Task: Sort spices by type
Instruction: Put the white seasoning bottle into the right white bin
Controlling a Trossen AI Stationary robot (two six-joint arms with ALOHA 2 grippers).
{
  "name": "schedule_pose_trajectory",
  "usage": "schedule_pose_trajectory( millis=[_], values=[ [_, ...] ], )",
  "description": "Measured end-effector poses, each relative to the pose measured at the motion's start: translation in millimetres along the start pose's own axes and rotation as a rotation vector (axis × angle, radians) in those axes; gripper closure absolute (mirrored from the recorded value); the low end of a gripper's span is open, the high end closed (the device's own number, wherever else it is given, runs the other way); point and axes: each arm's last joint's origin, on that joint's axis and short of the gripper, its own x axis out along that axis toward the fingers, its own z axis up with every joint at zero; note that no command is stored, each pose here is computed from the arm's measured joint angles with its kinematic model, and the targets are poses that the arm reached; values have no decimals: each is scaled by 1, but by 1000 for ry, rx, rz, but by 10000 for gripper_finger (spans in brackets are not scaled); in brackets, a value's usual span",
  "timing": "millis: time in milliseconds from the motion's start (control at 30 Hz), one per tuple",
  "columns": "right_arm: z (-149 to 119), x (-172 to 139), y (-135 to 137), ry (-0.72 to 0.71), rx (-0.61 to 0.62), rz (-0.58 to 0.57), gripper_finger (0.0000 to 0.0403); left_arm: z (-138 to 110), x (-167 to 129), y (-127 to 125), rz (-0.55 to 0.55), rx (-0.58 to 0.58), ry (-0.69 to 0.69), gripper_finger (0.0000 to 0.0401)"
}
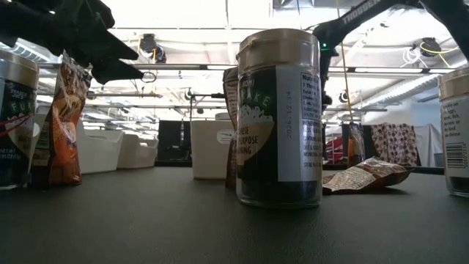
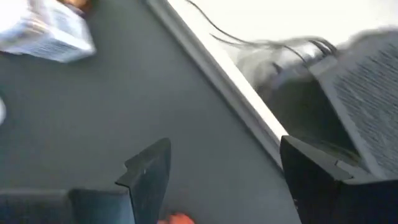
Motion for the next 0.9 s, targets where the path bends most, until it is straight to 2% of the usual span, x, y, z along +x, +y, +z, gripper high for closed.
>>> schedule_pose_trajectory(
  millis=[233, 400, 533, 900],
  values=[
    [15, 12, 37, -153, -130, 137, 147, 1, 0, 0, 18, -21, -12, 74],
    [26, 11, 62, -250, -189, 151, 147, 2, 0, 1, 35, -45, -23, 74],
    [27, 11, 76, -261, -273, 158, 147, 2, 0, 1, 50, -54, -26, 74],
    [31, 10, 96, -307, -335, 172, 147, 2, 0, 2, 78, -46, -32, 74]
  ],
)
